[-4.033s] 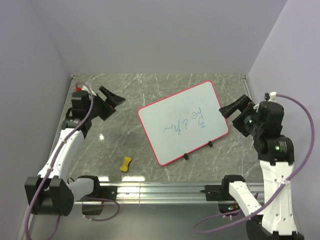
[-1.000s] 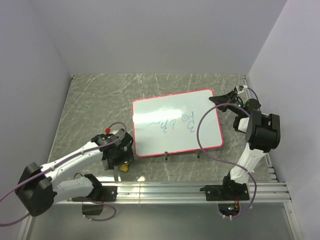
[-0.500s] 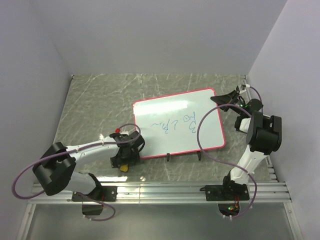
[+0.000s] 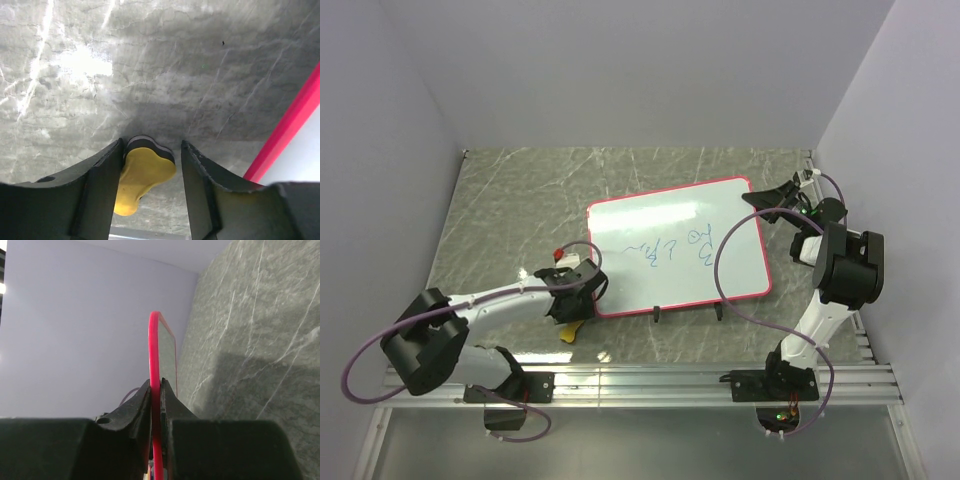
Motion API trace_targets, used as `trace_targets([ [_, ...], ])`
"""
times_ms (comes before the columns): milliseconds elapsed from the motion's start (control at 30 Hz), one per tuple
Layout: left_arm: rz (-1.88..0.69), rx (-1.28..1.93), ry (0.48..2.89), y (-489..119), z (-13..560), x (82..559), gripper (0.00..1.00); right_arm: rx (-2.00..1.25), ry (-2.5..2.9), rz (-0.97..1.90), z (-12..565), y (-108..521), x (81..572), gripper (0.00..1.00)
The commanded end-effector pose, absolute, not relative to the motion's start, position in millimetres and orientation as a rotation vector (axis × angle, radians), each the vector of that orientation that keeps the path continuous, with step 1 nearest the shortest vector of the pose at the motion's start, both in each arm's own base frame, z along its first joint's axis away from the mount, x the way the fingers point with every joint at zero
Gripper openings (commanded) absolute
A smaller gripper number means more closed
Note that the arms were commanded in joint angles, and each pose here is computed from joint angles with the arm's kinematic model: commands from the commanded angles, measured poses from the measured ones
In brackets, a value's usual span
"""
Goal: Erase the whiteboard
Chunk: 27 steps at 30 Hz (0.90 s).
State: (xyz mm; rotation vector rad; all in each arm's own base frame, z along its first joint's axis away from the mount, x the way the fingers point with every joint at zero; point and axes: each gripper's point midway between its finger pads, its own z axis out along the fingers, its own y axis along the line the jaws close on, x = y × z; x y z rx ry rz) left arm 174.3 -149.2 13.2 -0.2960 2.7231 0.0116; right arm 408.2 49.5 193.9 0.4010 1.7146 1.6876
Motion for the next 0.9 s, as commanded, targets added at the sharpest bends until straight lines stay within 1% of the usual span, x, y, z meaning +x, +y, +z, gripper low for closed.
trace_targets([
  [0, -0.009, -0.319, 2.775, -144.2, -0.4, 157.6, 0.56, 0.281, 1.627, 1.643, 227.6, 45.3, 401.0, 0.0],
  [100, -0.08, -0.362, 2.761, -148.6, 10.0, 152.9, 0.64, 0.288, 1.627, 1.644, 226.4, 45.2, 401.2, 0.0],
  [133, -0.099, -0.397, 2.75, -149.6, 14.2, 153.1, 0.73, 0.291, 1.626, 1.644, 226.1, 45.2, 400.9, 0.0],
  [167, -0.106, -0.402, 2.746, -150.3, 16.8, 153.7, 0.78, 0.287, 1.624, 1.643, 226.5, 45.2, 401.0, 0.0],
  [233, -0.112, -0.405, 2.751, -152.0, 20.6, 152.7, 0.83, 0.292, 1.622, 1.645, 226.6, 44.9, 401.4, 0.0],
  [300, -0.108, -0.393, 2.751, -153.6, 23.6, 151.5, 0.83, 0.294, 1.624, 1.647, 226.0, 45.5, 401.6, 0.0],
  [433, -0.05, -0.429, 2.762, -149.0, 24.1, 147.8, 0.76, 0.301, 1.623, 1.649, 224.8, 44.5, 402.6, 0.0],
  [600, 0.013, -0.424, 2.784, -144.1, 16.6, 144.8, 0.73, 0.307, 1.616, 1.654, 223.7, 44.0, 403.4, 0.0],
  [733, 0.052, -0.427, 2.807, -141.3, 8.3, 141.1, 0.64, 0.312, 1.611, 1.665, 224.4, 43.3, 405.1, 0.0],
  [800, 0.046, -0.429, 2.804, -141.3, 6.0, 141.1, 0.61, 0.309, 1.604, 1.668, 224.4, 43.1, 405.6, 0.0],
  [867, 0.046, -0.431, 2.807, -140.0, 1.9, 139.6, 0.5, 0.313, 1.601, 1.673, 224.5, 42.9, 405.9, 0.0],
])
